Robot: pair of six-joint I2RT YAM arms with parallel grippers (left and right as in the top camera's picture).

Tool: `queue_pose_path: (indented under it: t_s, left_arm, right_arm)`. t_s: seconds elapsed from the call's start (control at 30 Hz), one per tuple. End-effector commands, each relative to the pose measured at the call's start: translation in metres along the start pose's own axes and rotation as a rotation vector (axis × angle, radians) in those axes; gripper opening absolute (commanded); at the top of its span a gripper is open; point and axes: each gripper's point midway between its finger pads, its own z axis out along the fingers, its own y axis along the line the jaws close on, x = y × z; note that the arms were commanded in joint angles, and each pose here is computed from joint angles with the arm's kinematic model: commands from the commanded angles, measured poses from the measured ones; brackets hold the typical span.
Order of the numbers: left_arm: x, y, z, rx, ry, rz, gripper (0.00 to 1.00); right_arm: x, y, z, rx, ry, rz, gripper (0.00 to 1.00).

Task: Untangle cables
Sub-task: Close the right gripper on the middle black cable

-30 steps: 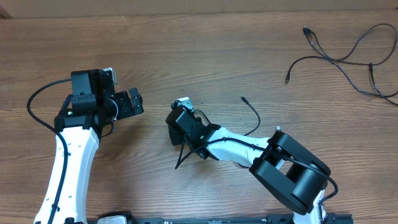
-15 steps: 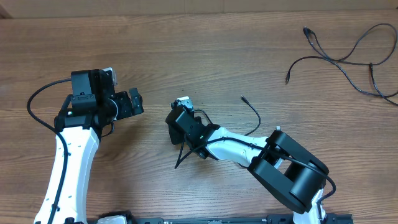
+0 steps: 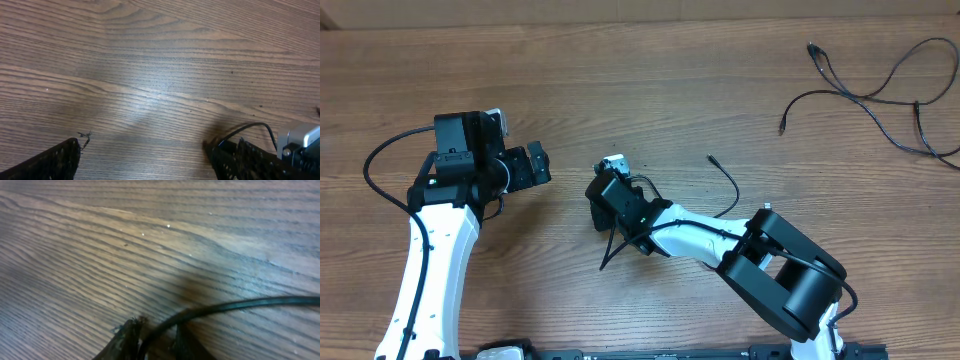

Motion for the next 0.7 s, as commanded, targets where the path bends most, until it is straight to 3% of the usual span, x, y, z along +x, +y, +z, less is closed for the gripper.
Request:
queue_pose_path:
  t_s: [0.0, 0.3, 0.57, 0.67]
  left_arm:
    - [-0.0031, -0.0009, -0.0033, -0.002, -0.015, 0.023, 0.99]
    - [-0.0031, -0.0009, -0.0033, -0.002, -0.015, 0.023, 1.00]
    - [-0.0031, -0.0009, -0.0033, -0.002, -0.015, 0.023, 1.00]
    - [-0.0031, -0.0009, -0.0033, -0.002, -0.015, 0.023, 1.00]
  right_arm:
    - [0.0539, -0.0276, 0.0275, 0.069, 0.144, -0.014, 0.23]
    - [0.0572, -0.0296, 0.0301, 0.074, 0.151, -0.015, 0.22]
    - [0.0566, -0.0294, 0.0301, 0.076, 0.148, 0.017, 0.04]
    - [0.0560, -0.0289, 0.0302, 0.075, 0.145, 0.035, 0.04]
